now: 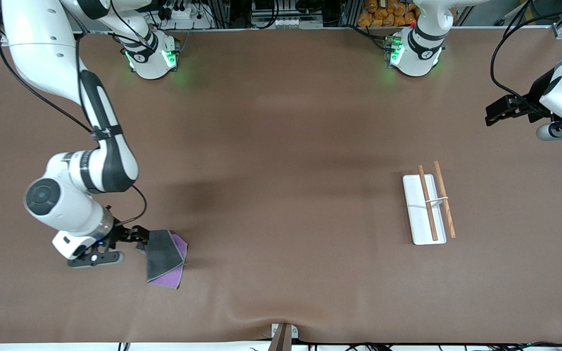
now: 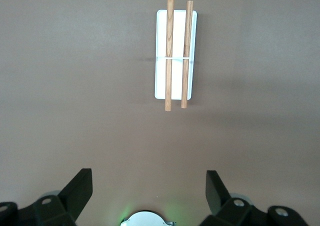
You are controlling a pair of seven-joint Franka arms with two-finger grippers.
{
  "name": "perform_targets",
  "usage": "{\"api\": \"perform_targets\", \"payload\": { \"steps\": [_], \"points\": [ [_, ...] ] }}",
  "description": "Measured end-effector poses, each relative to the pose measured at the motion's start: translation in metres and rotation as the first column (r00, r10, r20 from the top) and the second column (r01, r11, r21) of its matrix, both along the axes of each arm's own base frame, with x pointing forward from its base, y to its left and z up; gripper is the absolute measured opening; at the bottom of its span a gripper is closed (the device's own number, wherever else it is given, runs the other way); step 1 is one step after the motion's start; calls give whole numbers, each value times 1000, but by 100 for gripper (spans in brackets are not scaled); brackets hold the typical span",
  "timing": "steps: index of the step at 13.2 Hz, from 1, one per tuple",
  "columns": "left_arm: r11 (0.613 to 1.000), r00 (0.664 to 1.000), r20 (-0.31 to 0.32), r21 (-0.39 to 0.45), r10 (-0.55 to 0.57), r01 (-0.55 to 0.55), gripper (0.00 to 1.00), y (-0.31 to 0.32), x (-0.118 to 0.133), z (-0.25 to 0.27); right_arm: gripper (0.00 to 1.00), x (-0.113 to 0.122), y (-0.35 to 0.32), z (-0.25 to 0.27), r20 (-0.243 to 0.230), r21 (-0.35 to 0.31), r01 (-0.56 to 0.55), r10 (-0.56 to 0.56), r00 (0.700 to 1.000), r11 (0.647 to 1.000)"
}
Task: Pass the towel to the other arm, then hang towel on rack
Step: 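Lower the open right gripper onto the towel corner and close it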
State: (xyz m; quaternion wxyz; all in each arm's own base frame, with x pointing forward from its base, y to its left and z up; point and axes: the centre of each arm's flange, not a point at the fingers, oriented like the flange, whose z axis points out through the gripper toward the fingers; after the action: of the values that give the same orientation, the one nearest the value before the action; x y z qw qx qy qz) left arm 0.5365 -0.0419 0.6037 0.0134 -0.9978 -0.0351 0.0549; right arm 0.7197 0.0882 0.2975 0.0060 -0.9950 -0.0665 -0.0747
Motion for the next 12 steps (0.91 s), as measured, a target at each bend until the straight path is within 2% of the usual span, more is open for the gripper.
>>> {"api": "perform_targets", "payload": {
  "steps": [5,8,10,11,12],
  "points": [
    [1000,1000,-22,-1,8,-8,100,5,6,-18,100,1,13,-51,0,-10,-43,43,999,999],
    [1000,999,-33,-1,8,-8,100,5,8,-24,100,-4,16,-93,-37,-19,-49,48,998,999],
    [1000,999,-34,-1,8,-8,100,5,8,-25,100,-3,5,-117,-24,-30,-53,52,998,998],
    [1000,999,-34,-1,8,-8,100,5,8,-25,93,-3,-2,-124,-22,-32,-61,60,998,998],
    [1000,999,-34,-1,8,-8,100,5,8,-25,81,-2,-5,-124,-21,-29,-63,63,998,998]
  ]
}}
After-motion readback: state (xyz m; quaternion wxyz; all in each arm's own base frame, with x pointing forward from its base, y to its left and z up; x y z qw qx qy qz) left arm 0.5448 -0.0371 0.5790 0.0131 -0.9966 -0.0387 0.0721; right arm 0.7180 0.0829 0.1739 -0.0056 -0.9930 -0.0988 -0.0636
